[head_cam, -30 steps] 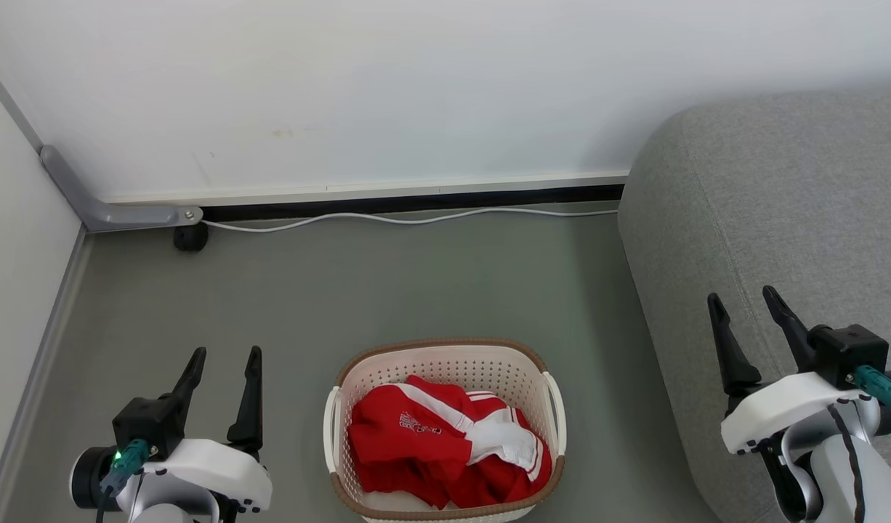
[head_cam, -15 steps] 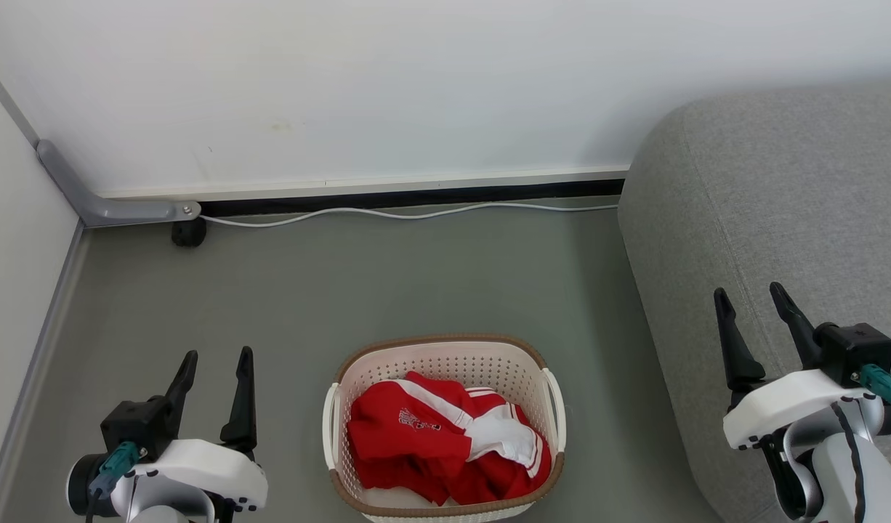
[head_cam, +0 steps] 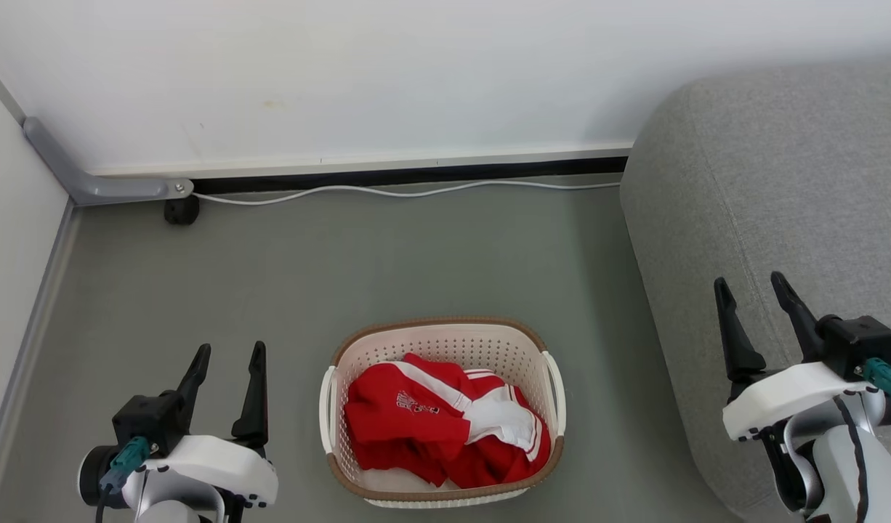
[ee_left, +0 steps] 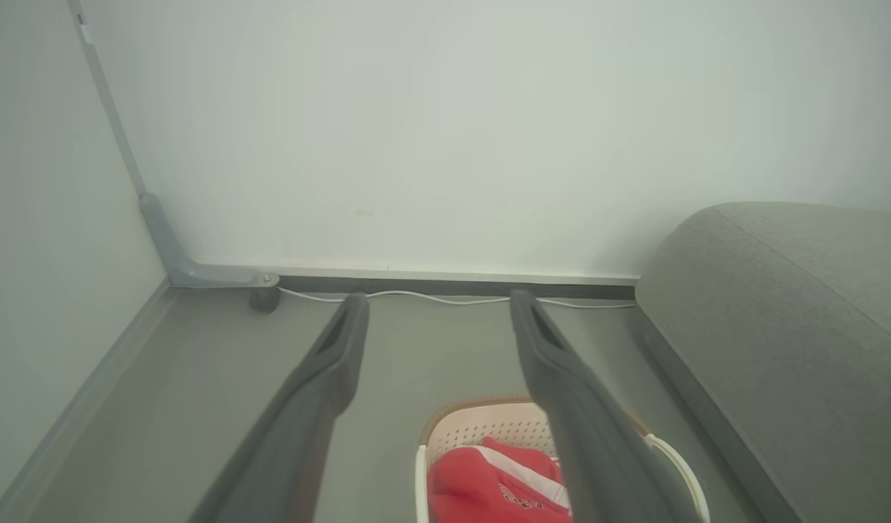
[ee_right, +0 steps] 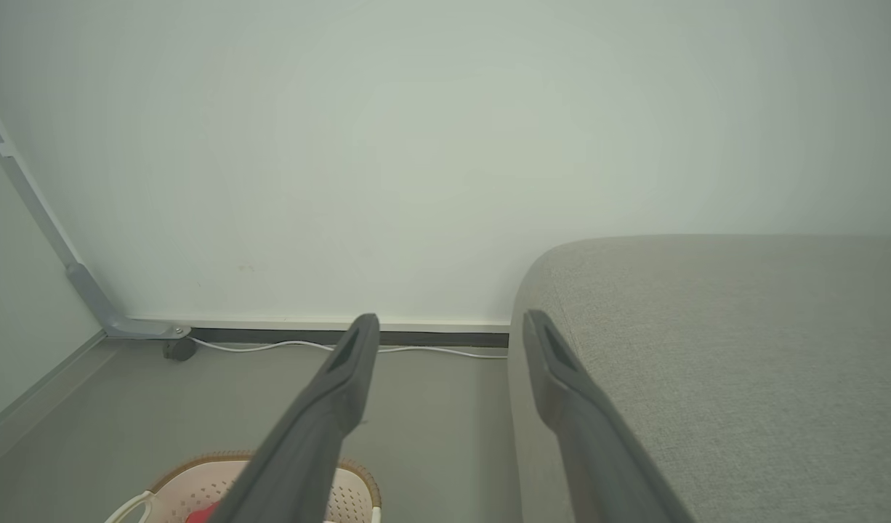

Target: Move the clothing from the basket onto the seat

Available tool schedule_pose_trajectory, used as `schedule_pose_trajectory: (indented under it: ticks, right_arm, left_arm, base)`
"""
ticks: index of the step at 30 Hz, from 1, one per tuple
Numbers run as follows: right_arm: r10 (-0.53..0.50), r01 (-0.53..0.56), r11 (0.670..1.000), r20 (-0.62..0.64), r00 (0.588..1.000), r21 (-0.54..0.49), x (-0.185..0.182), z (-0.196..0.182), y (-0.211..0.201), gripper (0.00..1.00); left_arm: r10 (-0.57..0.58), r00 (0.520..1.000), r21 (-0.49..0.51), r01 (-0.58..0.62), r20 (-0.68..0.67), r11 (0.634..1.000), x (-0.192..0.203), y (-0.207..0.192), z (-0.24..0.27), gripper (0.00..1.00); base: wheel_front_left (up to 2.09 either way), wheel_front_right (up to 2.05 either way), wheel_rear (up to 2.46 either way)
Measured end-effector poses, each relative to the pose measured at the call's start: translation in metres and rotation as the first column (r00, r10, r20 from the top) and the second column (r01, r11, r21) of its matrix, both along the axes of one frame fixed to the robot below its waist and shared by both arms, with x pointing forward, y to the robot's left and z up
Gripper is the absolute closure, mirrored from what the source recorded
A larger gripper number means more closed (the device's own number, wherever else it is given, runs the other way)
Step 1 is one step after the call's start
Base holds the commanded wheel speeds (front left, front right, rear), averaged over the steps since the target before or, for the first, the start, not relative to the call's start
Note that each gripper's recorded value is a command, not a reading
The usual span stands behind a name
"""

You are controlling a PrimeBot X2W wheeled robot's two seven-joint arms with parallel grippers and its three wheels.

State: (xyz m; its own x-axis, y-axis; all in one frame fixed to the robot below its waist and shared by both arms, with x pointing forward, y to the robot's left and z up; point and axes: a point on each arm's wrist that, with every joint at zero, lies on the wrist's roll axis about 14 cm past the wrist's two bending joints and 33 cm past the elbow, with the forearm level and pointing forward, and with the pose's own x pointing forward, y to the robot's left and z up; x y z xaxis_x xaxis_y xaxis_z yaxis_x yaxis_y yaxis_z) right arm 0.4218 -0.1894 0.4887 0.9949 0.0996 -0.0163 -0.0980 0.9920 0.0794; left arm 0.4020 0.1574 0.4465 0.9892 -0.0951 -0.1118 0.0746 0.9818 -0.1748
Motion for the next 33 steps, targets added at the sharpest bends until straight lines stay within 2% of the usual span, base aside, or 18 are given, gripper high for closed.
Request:
schedule_pose_trajectory:
  ticks: [18,27,33]
  right_arm:
    - [-0.002,0.002,1.000,0.020,1.000,-0.002,0.062,-0.012,-0.001,0.00]
    - [0.015,-0.015,1.000,0.022,1.000,-0.011,0.103,-0.035,0.002,0.00]
    - [0.038,-0.037,0.999,0.013,0.999,-0.013,0.125,-0.057,0.008,0.00]
  left_arm:
    - [-0.094,0.991,-0.055,0.089,-0.096,0.995,0.049,-0.039,-0.048,0.00]
    - [-0.153,0.974,-0.106,0.136,-0.168,0.985,0.084,-0.066,-0.095,0.00]
    - [-0.237,0.941,-0.144,0.207,-0.242,0.968,0.096,-0.097,-0.138,0.00]
  base:
    - [0.00,0.00,0.00]
    - [0.00,0.00,0.00]
    - [0.00,0.00,0.00]
